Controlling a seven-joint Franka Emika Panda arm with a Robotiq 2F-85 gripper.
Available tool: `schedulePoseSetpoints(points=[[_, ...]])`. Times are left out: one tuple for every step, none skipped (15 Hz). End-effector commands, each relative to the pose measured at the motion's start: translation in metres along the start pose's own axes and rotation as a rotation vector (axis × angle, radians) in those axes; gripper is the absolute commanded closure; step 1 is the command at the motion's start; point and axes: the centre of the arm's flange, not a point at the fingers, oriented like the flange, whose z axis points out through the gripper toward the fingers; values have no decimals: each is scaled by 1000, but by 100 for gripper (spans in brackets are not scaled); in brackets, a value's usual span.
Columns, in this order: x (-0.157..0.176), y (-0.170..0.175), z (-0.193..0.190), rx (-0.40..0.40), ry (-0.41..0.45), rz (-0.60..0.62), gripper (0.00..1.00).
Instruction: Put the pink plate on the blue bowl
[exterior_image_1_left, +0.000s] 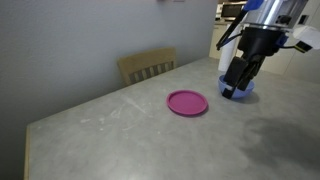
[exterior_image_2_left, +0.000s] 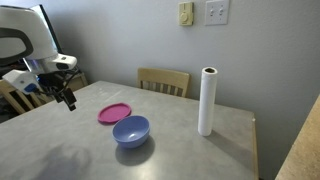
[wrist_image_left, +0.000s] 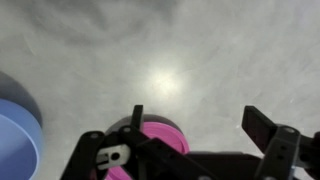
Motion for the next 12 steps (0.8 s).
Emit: schedulePoseSetpoints(points=[[37, -8, 21, -30, 76, 34, 0], [45, -12, 25, -37, 85, 30, 0], [53, -15, 30, -46, 87, 21, 0], [63, -19, 35, -66, 80, 7, 0], [72, -22, 42, -82, 75, -4, 0], [81, -25, 50, -97, 63, -21, 0], [88, -28, 57, -116, 52, -31, 0], [97, -30, 67, -124, 36, -46, 0], [104, -31, 76, -117, 16, -62, 0], [109, -32, 84, -90, -6, -76, 0], [82, -27, 67, -103, 37, -48, 0], [86, -29, 73, -101, 30, -51, 0]])
